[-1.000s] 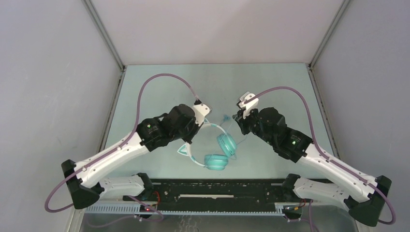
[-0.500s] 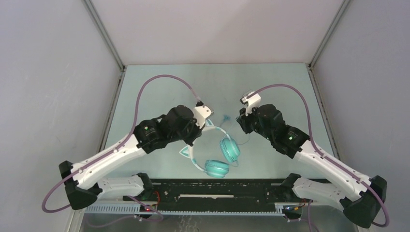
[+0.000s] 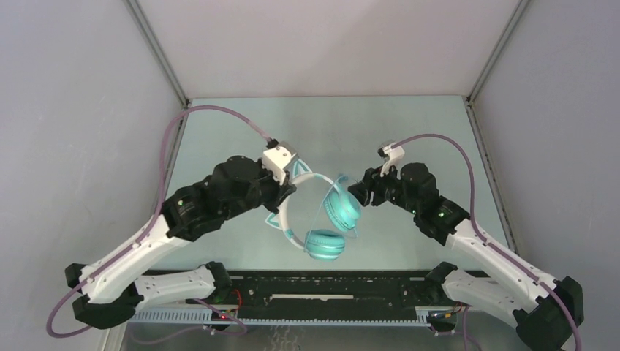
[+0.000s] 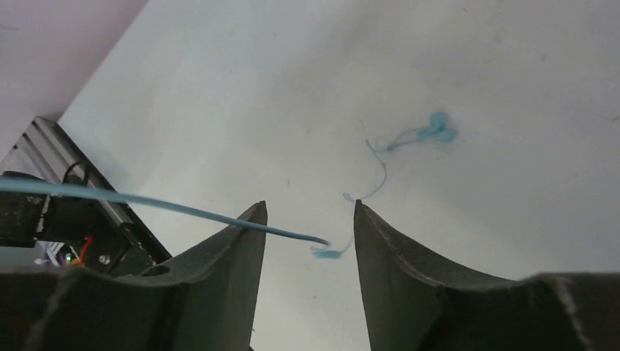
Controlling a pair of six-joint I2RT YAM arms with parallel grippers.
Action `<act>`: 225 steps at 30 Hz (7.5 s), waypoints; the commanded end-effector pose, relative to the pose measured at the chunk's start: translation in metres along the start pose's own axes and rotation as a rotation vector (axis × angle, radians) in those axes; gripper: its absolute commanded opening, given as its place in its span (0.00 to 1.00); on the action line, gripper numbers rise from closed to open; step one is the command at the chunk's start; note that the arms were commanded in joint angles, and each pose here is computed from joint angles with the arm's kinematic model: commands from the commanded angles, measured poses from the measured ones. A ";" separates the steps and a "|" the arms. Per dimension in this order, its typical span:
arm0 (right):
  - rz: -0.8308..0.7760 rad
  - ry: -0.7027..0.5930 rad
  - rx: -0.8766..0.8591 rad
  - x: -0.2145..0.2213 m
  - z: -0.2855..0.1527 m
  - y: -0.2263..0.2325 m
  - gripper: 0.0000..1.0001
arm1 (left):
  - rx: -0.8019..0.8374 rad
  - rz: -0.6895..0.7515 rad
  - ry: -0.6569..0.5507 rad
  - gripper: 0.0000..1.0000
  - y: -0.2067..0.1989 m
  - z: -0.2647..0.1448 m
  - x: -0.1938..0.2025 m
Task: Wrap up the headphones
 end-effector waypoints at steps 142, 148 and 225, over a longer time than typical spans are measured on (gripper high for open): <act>-0.518 -0.238 -0.020 0.009 -0.033 0.119 0.00 | -0.954 -0.513 -0.329 0.00 0.170 -0.044 -0.079; -0.566 -0.284 -0.029 -0.021 -0.043 0.120 0.00 | -0.885 -0.418 -0.184 0.00 0.157 -0.013 -0.047; 0.058 -0.489 -0.269 -0.077 0.036 0.055 0.46 | 0.120 -0.224 -0.332 0.00 -0.029 -0.081 -0.119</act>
Point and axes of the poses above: each gripper's point midway between its finger pads, its own z axis out along the fingers, its own y axis along the line the jaws close on, x = y × z, the point moved 3 cm from there along -z, back along the fingers, and after that the axes turned 8 degrees about -z, right-handed, at the moved point
